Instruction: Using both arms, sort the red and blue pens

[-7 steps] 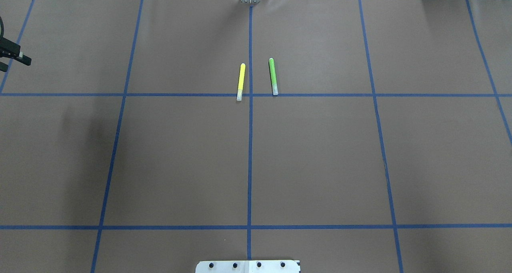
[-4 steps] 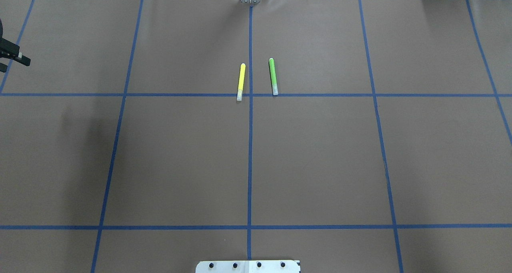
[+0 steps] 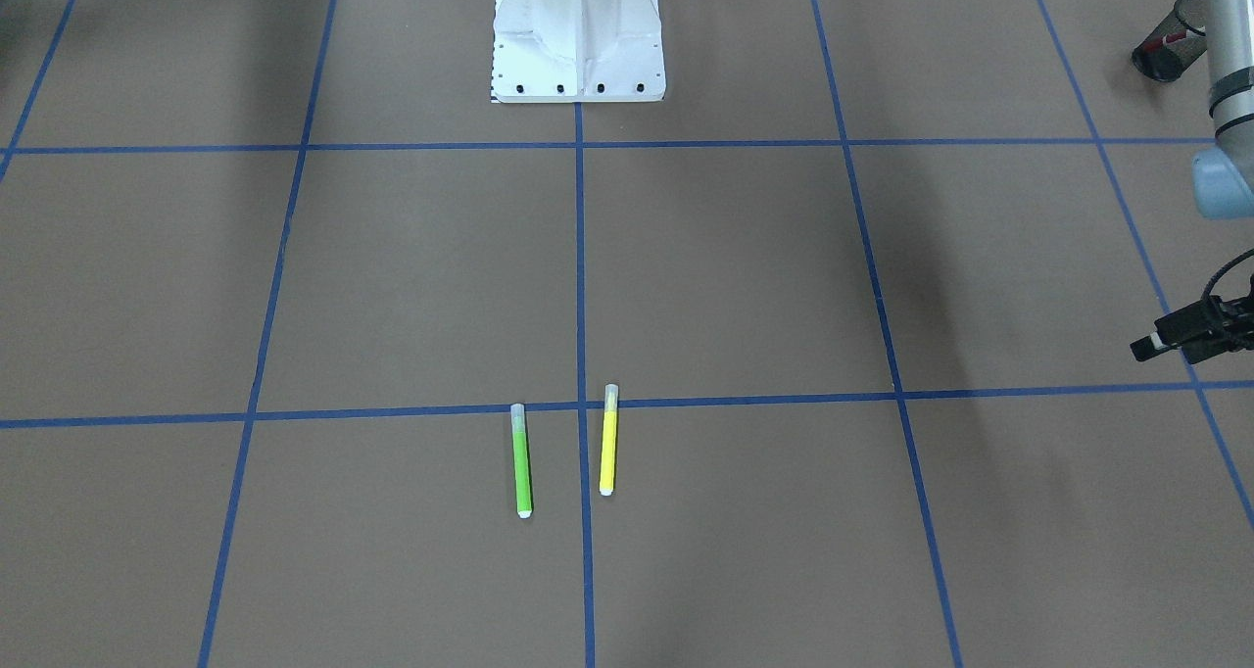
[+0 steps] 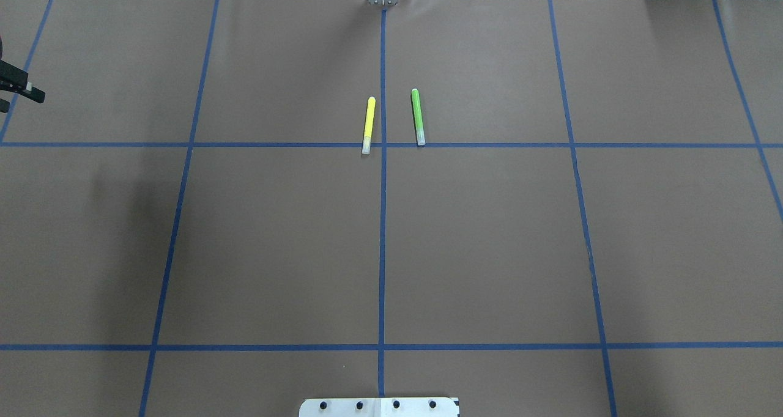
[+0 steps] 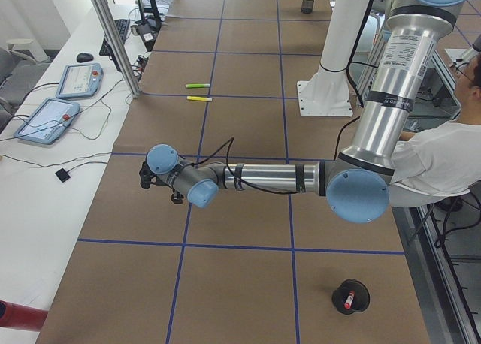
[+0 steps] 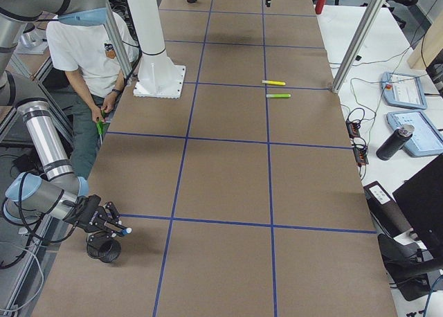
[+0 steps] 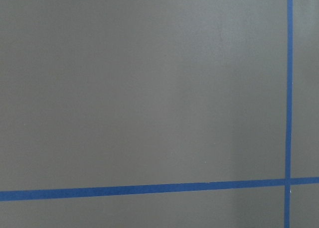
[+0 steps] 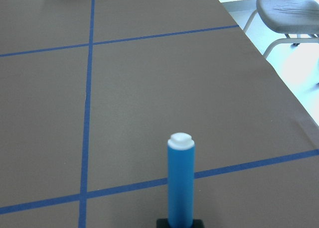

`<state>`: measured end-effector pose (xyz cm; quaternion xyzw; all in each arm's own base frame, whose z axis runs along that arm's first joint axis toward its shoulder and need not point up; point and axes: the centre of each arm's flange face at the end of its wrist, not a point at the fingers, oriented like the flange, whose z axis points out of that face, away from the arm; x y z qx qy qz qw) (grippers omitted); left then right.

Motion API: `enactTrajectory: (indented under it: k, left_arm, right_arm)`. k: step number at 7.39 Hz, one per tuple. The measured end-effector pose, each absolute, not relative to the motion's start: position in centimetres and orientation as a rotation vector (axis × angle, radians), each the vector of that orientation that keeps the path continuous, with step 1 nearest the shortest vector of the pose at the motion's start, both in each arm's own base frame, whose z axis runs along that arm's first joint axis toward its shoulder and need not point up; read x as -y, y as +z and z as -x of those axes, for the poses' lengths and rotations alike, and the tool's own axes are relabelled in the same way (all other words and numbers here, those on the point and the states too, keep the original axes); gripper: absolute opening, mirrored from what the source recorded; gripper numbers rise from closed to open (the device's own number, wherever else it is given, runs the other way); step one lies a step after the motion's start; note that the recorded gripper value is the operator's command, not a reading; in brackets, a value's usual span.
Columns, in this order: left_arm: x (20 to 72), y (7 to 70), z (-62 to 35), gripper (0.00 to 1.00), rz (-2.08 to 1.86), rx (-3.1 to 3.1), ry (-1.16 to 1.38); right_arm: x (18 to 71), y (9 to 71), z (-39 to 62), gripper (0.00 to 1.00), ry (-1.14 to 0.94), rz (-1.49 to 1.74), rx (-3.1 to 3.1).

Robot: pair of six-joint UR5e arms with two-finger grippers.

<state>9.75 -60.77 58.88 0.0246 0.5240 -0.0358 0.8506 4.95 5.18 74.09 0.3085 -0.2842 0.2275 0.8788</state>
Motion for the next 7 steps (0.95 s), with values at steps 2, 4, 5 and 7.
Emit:
enactTrajectory:
  k: [2,4,5,7]
  left_arm:
    - [60.7,58.9,-9.7,0.92,-0.052,-1.104,-0.075]
    - [60.7,59.0,-9.7,0.92,-0.052,-1.103,-0.076]
    - [60.7,59.0,-9.7,0.92,-0.052,-1.102,-0.076]
    - [60.7,58.9,-9.7,0.92,-0.053,-1.103,-0.075]
  right_arm:
    - [-7.0,74.3,-4.4,0.0,0.485,-0.63,0.517]
    - [-8.5,74.3,-3.6,0.0,0.507,-0.608,0.494]
    - [-8.7,74.4,-3.5,0.0,0.511,-0.603,0.483]
    - [-9.0,74.6,-3.4,0.2,0.517,-0.6,0.464]
